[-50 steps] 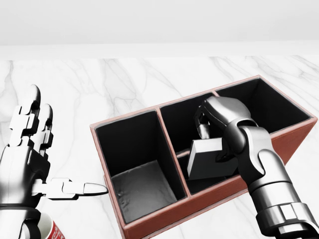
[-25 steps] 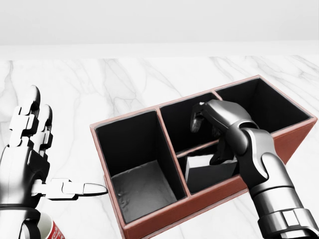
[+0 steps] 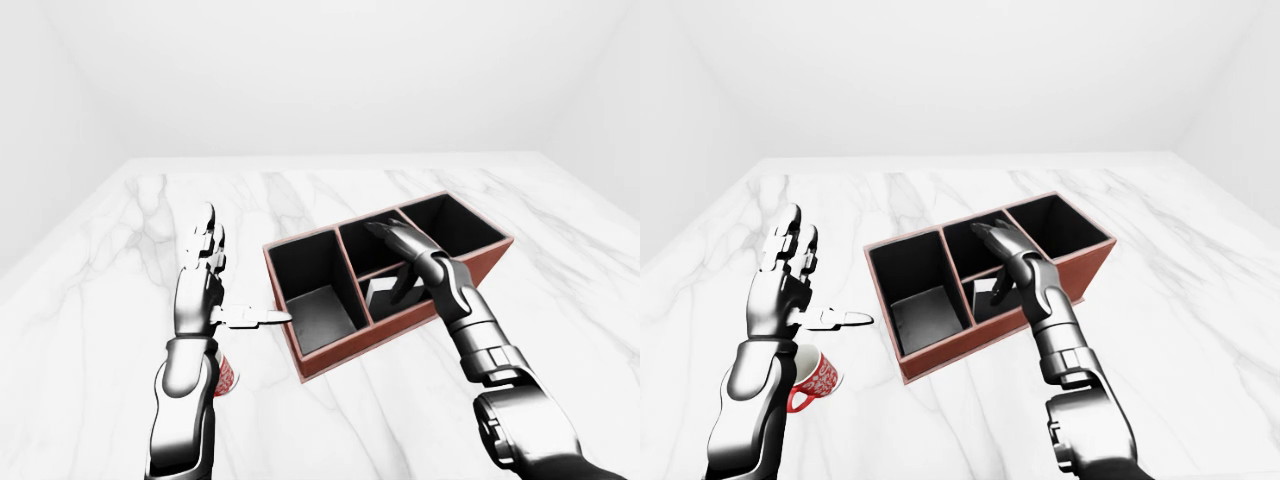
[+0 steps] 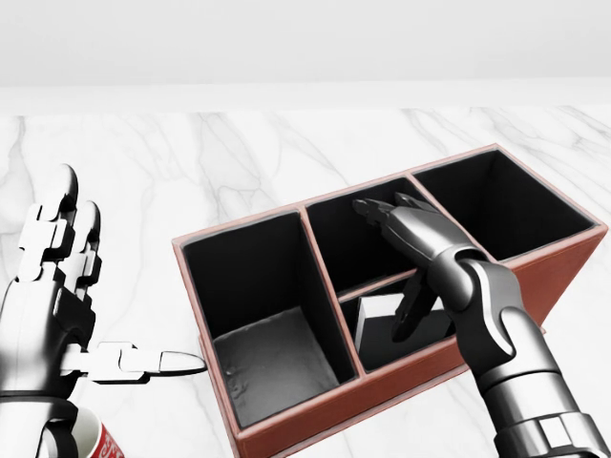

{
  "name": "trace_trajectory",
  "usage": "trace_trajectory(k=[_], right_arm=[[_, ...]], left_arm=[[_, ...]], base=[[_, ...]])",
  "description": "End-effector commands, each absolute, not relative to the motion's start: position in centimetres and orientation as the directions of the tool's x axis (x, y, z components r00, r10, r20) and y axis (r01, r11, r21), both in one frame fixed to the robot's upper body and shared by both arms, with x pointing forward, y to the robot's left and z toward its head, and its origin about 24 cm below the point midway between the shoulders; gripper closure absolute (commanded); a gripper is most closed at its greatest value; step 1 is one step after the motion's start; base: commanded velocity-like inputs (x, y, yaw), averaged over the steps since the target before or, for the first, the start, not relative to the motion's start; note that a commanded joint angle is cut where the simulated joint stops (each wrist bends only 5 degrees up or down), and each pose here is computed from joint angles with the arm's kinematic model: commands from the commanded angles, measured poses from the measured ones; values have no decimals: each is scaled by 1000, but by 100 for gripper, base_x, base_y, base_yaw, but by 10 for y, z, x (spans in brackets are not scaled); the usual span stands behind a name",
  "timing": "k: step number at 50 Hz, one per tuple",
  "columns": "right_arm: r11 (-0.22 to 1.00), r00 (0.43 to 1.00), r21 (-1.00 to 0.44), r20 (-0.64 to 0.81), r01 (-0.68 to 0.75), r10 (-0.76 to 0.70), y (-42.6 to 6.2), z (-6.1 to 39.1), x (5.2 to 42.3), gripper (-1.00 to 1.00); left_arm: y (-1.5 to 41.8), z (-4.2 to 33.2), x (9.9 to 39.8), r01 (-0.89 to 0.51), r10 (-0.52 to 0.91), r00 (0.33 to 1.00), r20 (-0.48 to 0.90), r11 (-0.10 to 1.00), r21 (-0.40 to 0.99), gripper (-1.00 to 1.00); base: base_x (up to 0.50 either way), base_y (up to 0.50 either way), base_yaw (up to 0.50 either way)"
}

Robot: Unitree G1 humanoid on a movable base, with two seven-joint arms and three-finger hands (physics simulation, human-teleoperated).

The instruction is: Pick up the book and place it in the back compartment of the caddy.

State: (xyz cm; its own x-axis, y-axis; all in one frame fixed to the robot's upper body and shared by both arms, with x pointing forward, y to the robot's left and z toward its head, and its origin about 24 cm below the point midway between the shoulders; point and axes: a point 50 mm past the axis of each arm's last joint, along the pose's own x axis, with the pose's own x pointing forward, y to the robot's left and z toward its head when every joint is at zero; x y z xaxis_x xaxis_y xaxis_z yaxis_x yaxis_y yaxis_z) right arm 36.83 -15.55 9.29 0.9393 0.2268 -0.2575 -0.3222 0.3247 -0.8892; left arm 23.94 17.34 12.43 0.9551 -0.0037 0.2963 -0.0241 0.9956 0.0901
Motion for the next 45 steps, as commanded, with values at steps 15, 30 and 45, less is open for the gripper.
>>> trace_trajectory(k=[15,30,45], right_arm=[[401,992,-914,-9,-59,124,-174,148,344,-100],[467,968,-884,131,16,216,-171,181,302,-100],[547,943,-832,248,90,221,-179,193,270,-100]], left_arm=[[171,120,241,-17,-9,961,277,996,92,-100],[171,121,239,-18,-9,959,284,995,93,-100],[172,125,238,-21,-8,953,301,995,93,-100]], base=[[0,0,0],[0,0,0],[0,0,0]])
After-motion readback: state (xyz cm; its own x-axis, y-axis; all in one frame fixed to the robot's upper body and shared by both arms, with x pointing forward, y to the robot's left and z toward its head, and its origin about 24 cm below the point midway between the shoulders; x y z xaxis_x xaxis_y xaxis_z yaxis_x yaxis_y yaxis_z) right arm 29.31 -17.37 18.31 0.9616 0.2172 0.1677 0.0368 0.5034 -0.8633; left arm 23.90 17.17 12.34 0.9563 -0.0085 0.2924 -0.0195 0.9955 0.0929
